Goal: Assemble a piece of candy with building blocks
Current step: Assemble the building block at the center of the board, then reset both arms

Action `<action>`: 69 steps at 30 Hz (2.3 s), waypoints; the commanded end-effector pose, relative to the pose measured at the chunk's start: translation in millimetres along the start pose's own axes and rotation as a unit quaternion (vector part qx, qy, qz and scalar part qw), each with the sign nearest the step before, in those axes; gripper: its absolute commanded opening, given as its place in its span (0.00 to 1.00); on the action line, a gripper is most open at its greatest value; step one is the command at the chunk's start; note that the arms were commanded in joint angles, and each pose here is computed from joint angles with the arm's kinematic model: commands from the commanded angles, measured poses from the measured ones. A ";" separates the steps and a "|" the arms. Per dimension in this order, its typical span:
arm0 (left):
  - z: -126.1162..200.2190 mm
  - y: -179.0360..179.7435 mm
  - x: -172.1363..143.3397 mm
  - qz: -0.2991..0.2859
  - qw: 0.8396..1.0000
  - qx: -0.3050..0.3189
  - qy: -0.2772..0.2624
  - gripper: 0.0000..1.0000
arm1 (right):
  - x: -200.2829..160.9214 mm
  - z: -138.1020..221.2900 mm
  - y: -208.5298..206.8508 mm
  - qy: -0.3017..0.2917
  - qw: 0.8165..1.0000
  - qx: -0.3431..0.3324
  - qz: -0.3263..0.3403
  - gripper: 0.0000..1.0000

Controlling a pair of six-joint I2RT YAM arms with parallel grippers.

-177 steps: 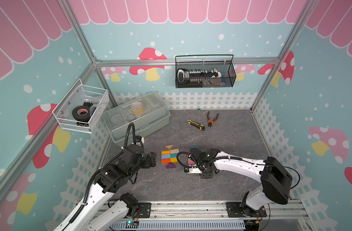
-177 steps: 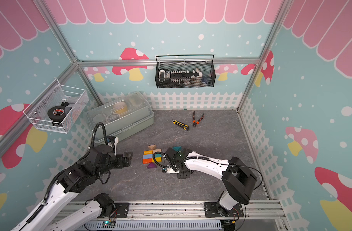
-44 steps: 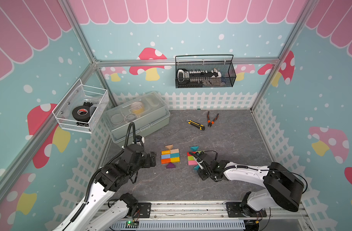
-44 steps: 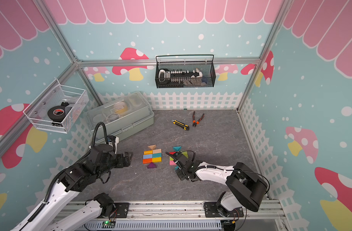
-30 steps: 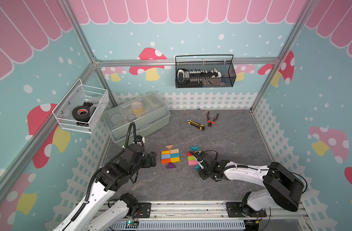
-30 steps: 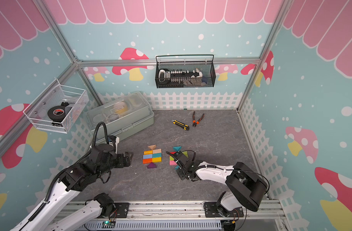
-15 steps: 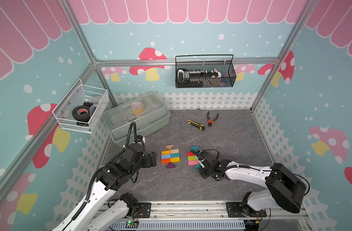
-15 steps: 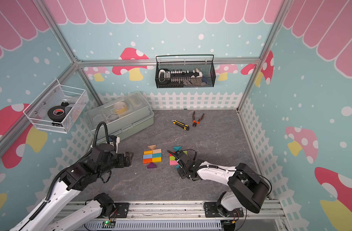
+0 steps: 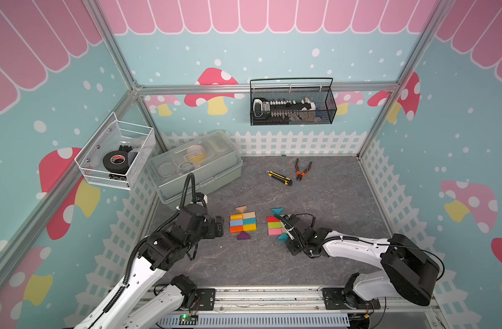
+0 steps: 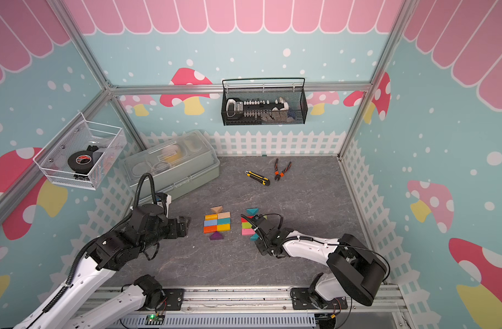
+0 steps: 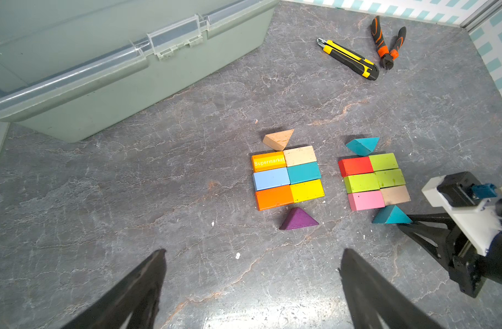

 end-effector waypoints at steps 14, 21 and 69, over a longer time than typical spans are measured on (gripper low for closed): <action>-2.9 2.2 -3.7 -0.006 1.000 0.002 0.005 0.94 | 2.5 -2.8 -3.6 0.001 1.000 -0.003 -0.015 0.20; -3.9 4.2 -3.6 -0.004 1.000 0.009 0.005 0.94 | 4.5 4.7 -2.9 -0.011 1.000 0.006 -0.020 0.20; -190.0 118.4 54.6 -0.031 0.962 0.113 -0.246 0.96 | 6.3 51.5 -282.3 -0.293 0.847 -0.397 -0.200 0.76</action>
Point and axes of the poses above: each gripper's point midway between its finger pads, its own z axis back along the fingers, its own y axis along the line the jaws close on, x = y × z, the point moved 2 cm from there along z, back along the fingers, and after that the axes turned 4 degrees about z, right-handed, at the moved point
